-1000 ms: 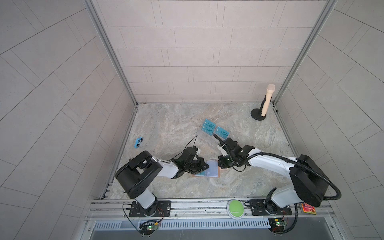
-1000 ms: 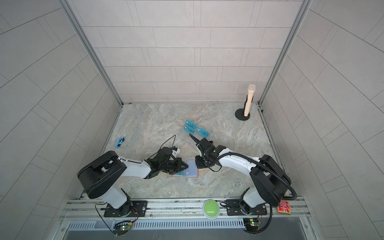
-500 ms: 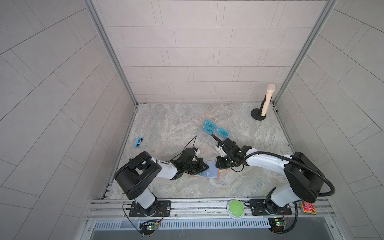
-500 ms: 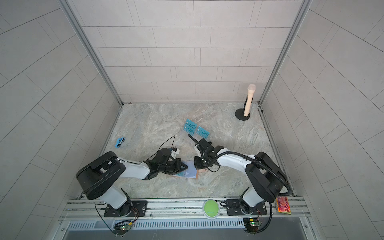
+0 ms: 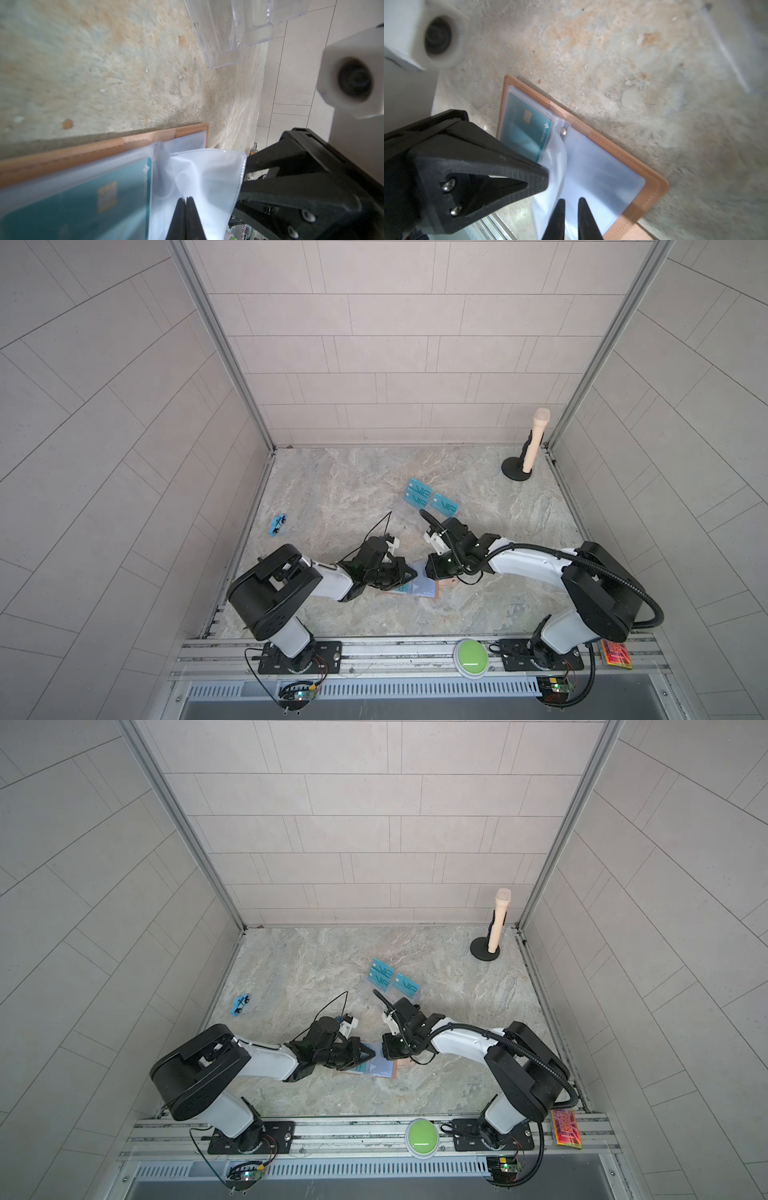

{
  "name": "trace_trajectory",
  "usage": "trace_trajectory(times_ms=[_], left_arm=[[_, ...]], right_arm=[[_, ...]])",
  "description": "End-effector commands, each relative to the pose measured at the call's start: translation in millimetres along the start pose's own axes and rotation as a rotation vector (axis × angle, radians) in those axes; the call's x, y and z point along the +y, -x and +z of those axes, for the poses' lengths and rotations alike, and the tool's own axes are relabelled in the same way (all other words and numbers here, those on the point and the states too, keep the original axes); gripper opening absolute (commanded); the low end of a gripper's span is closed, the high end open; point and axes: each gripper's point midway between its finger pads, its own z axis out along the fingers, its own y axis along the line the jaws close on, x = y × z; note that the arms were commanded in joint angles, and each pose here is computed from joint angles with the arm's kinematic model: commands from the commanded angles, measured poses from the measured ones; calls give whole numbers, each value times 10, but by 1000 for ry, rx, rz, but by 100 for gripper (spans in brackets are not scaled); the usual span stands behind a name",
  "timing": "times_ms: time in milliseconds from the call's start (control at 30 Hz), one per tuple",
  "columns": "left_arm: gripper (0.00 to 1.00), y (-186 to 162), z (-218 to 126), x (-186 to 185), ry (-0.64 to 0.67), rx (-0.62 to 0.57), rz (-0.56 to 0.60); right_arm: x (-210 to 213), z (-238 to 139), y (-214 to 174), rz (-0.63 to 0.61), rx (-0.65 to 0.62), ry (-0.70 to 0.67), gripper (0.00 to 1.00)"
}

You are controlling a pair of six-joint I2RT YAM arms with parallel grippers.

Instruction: Put the credit cards into the card holder

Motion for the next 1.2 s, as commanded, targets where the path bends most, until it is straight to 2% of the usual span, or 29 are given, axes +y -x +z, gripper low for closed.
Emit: trace_trajectory(times_ms=[0,67,133,233,333,433,533,667,733,867,1000,1167], left_arm=[[1,22,-23,-78,-36,-6,13],[3,29,-25,-85,-36,-9,13],[11,27,-26,-78,-34,-9,10],[29,28,-34,-90,-31,-7,5],[42,33,-66,-97,-10,-8,16],[44,47,-106,-125,12,-9,12],[46,70,-198,-108,96,-14,-14],[49,153,-451,-93,222,-74,15],[51,235,-623,-29,330,-120,45],[48,400,-862,226,477,-145,54],[50,578,-981,320,454,-157,30],[51,547,-918,339,422,-127,32]], right_arm=[[44,78,-54,26,26,42,16],[18,110,-79,35,39,37,16],[17,131,-95,45,44,46,16],[66,120,-87,52,36,74,16],[76,105,-77,54,31,78,16],[81,110,-93,61,30,87,16],[106,112,-99,69,27,108,16],[125,112,-107,73,32,121,16],[159,111,-91,74,29,135,16],[331,127,-32,57,29,197,17],[418,190,-34,26,50,200,18],[392,281,-38,38,48,177,18]])
